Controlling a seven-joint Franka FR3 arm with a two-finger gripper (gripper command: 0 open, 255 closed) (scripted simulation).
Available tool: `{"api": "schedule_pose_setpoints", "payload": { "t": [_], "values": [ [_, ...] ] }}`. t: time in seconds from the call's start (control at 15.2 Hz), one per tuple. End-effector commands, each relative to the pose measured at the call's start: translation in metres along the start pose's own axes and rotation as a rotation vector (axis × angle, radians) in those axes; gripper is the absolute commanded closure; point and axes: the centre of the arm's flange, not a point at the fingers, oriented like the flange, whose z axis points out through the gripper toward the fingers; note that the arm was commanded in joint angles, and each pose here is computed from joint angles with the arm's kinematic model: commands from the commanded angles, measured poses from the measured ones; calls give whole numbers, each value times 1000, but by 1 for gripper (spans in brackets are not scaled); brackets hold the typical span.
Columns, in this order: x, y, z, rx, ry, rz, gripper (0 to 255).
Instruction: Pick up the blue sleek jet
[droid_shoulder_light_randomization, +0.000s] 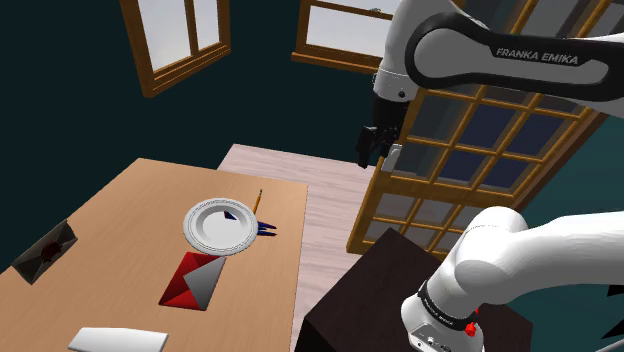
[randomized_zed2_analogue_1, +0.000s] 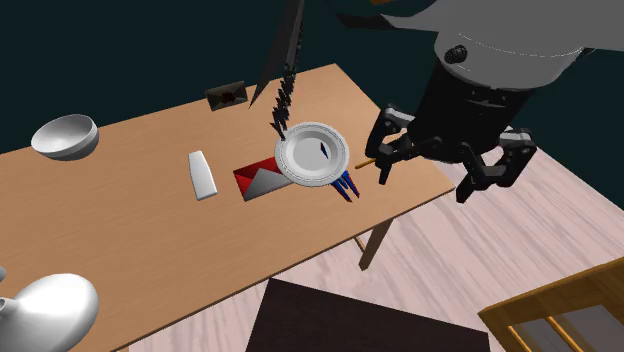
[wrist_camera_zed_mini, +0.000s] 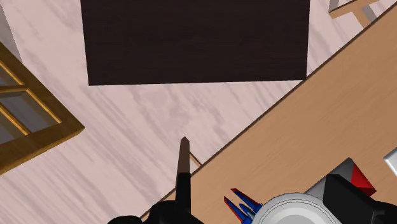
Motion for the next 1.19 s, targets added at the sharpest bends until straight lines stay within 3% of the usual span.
{"api": "schedule_pose_setpoints", "payload": {
  "t": [0.0,1.12],
  "values": [
    [0,0,0,0,0,0,0],
    [192,-55,117,-34,-57,-373,0]
  ]
}}
